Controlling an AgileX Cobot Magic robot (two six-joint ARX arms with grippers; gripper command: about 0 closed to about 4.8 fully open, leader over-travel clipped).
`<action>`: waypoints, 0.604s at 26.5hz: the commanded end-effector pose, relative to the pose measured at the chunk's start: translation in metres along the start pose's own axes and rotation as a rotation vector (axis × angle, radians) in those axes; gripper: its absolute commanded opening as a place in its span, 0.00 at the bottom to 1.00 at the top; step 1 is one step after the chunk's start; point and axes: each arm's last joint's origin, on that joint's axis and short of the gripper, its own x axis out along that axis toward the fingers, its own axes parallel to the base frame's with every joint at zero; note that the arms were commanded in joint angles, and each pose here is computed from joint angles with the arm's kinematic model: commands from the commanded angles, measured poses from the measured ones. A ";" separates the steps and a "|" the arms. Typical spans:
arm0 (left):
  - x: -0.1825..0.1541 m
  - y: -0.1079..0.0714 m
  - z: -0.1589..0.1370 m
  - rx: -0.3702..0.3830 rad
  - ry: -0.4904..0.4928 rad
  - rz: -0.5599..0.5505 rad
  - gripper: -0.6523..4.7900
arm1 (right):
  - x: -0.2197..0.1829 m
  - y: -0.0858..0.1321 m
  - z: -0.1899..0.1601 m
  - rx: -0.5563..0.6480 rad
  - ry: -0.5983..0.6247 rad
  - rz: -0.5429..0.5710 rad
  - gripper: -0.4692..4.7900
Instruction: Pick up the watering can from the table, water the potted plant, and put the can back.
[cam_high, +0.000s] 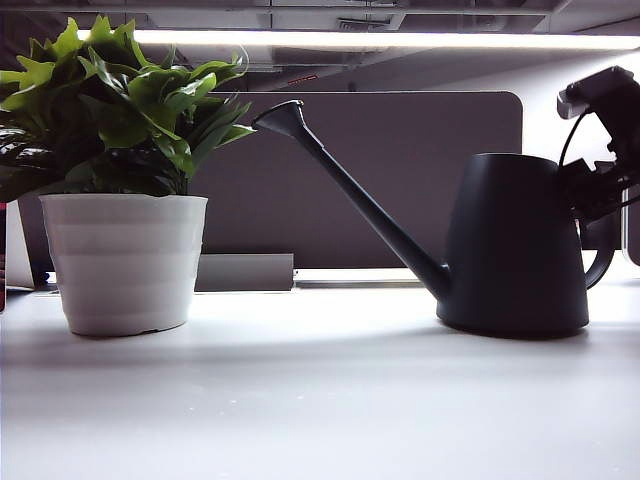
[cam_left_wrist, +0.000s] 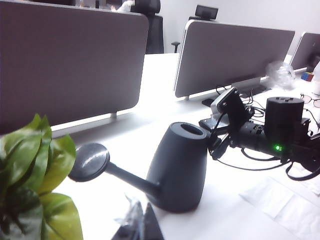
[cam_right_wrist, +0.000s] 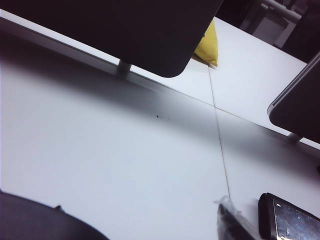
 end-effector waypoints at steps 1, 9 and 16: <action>-0.001 0.000 0.002 -0.004 0.001 -0.007 0.11 | 0.000 -0.003 0.007 -0.028 -0.047 -0.017 0.80; -0.001 -0.002 0.000 -0.006 0.021 -0.047 0.11 | 0.000 -0.002 0.005 -0.043 -0.032 -0.009 0.16; -0.004 -0.002 0.001 -0.005 0.018 -0.046 0.11 | 0.000 -0.002 0.005 -0.043 -0.036 -0.010 0.08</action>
